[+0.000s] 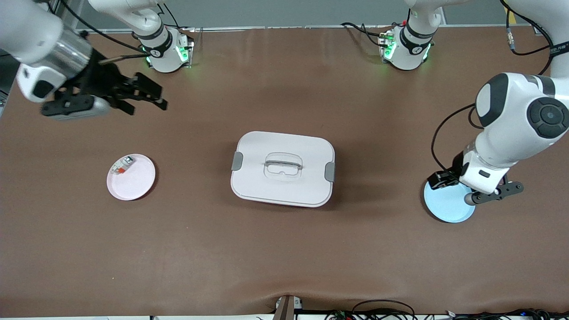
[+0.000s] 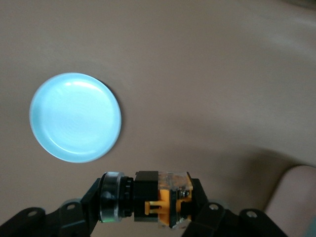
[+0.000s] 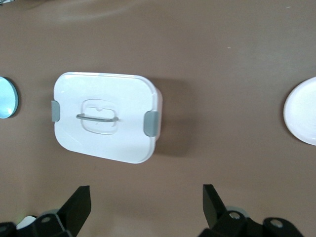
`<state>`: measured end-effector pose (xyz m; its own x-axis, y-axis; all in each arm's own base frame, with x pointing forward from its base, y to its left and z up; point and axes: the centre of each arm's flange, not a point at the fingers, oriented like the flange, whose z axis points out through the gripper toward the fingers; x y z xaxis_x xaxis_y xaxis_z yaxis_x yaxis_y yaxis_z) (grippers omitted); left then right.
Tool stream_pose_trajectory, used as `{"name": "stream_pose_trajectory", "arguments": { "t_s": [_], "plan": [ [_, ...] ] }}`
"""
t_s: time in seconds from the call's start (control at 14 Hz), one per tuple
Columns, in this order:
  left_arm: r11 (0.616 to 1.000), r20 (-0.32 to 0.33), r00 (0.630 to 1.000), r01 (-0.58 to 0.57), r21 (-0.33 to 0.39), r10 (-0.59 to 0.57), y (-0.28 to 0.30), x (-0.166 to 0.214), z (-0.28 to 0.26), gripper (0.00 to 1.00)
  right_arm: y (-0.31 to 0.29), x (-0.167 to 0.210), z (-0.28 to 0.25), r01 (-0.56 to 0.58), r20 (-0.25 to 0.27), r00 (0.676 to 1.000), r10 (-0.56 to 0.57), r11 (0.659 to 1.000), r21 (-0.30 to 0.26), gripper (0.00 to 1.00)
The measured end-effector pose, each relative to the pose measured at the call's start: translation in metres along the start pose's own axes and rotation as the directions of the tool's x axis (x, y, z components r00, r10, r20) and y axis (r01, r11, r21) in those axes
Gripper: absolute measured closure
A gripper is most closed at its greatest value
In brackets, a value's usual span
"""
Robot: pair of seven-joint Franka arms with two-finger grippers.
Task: Transfer orange switch to right arm and place
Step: 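Lift the switch with the left gripper while the right gripper approaches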
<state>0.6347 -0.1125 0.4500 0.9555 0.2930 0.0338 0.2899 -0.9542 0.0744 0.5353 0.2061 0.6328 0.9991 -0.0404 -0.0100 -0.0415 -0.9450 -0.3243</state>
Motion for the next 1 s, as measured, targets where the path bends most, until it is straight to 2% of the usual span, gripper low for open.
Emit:
{"name": "stream_pose_trajectory", "arguments": {
  "t_s": [0.36,0.5,0.78,1.0],
  "plan": [
    [0.976,0.094,0.985,0.158,-0.147,-0.145,0.083,-0.043,-0.03,0.28,-0.045,-0.007,0.067,-0.042,-0.031,0.998,0.046,0.993,0.114,0.0],
    [0.956,0.14,0.97,0.224,-0.192,-0.199,0.111,-0.061,-0.043,0.28,-0.054,-0.01,0.088,-0.08,-0.032,0.996,0.088,0.976,0.2,0.0],
    [0.907,0.272,0.929,0.324,-0.268,-0.251,0.143,-0.084,-0.056,0.28,-0.067,-0.013,0.112,-0.17,-0.029,0.981,0.194,0.915,0.366,0.0],
    [0.868,0.371,0.872,0.426,-0.256,-0.318,0.172,-0.106,-0.055,0.28,-0.089,-0.025,0.125,-0.213,-0.041,0.964,0.263,0.853,0.476,0.0]
  ]
}}
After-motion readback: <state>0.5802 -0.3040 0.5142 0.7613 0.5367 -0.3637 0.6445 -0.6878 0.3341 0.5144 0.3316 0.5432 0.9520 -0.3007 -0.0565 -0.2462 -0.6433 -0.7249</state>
